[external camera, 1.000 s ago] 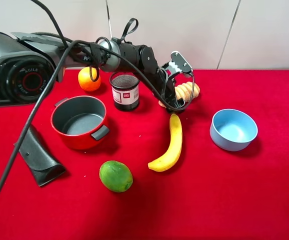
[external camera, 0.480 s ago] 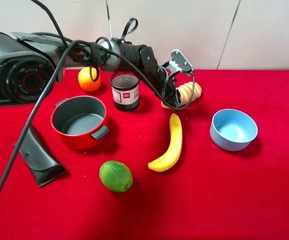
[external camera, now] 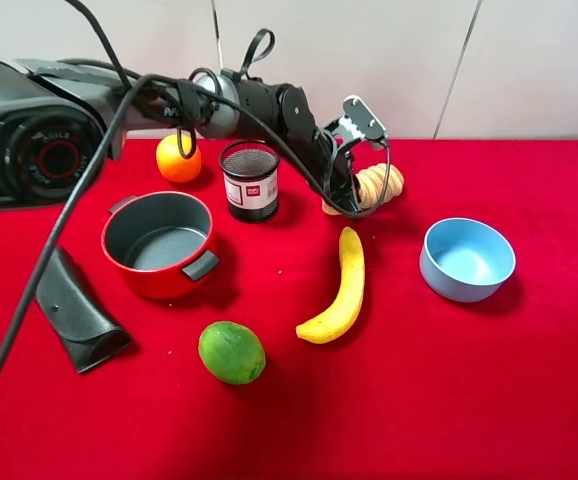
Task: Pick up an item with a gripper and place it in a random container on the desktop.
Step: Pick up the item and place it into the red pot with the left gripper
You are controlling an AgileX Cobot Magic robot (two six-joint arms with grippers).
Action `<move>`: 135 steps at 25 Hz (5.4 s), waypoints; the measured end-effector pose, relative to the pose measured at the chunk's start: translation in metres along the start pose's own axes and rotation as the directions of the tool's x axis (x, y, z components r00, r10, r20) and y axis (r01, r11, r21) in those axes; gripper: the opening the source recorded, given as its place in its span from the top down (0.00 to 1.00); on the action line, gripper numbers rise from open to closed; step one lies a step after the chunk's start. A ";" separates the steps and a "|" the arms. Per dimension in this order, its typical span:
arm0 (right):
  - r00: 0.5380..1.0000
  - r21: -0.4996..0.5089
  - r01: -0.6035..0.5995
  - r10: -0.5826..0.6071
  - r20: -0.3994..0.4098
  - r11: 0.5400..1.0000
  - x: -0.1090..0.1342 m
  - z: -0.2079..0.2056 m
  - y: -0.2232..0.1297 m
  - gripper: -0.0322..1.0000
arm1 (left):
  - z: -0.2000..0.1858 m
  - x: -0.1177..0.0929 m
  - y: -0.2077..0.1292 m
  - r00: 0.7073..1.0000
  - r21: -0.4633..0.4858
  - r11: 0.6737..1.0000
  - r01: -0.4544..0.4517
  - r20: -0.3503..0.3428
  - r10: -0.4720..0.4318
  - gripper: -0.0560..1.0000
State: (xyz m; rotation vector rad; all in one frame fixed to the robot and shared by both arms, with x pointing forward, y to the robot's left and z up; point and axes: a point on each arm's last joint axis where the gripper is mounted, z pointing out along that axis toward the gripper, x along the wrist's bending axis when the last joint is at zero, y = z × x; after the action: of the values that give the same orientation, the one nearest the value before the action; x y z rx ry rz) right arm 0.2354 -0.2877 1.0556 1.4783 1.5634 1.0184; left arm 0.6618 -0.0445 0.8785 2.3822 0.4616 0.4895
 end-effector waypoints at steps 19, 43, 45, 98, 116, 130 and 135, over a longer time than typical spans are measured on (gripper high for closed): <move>1.000 0.000 0.000 0.000 0.000 1.000 0.000 0.000 0.000 0.30 | -0.074 0.010 0.045 0.997 0.015 0.998 -0.064 0.048 0.063 0.71; 1.000 0.000 0.000 0.000 0.000 1.000 0.000 0.000 0.000 0.30 | -0.187 0.020 0.043 0.999 0.135 0.991 -0.021 0.029 0.017 0.73; 1.000 0.000 0.000 0.000 0.000 1.000 0.000 0.000 0.000 0.30 | -0.201 0.022 0.035 1.000 0.137 0.990 -0.006 0.014 0.004 0.73; 1.000 0.000 0.000 0.000 0.000 1.000 0.000 0.000 0.000 0.30 | -0.330 -0.005 -0.065 0.765 0.399 0.654 0.643 -0.288 -0.576 0.76; 1.000 0.000 0.000 0.000 0.000 1.000 0.000 0.000 0.000 0.30 | -0.278 -0.006 -0.099 0.779 0.449 0.640 0.624 -0.288 -0.558 0.76; 1.000 0.000 0.000 0.000 0.000 1.000 0.000 0.000 0.000 0.30 | -0.238 0.000 -0.111 0.812 0.468 0.667 0.580 -0.264 -0.521 0.76; 1.000 0.000 0.000 0.000 0.000 1.000 0.000 0.000 0.000 0.30 | -0.236 0.001 -0.111 0.830 0.466 0.689 0.555 -0.252 -0.498 0.76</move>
State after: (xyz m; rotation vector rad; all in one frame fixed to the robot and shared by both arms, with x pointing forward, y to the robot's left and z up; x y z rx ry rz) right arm 0.2354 -0.2877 1.0557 1.4783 1.5635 1.0188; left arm 0.5327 0.1613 0.9741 2.5513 1.4512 0.2309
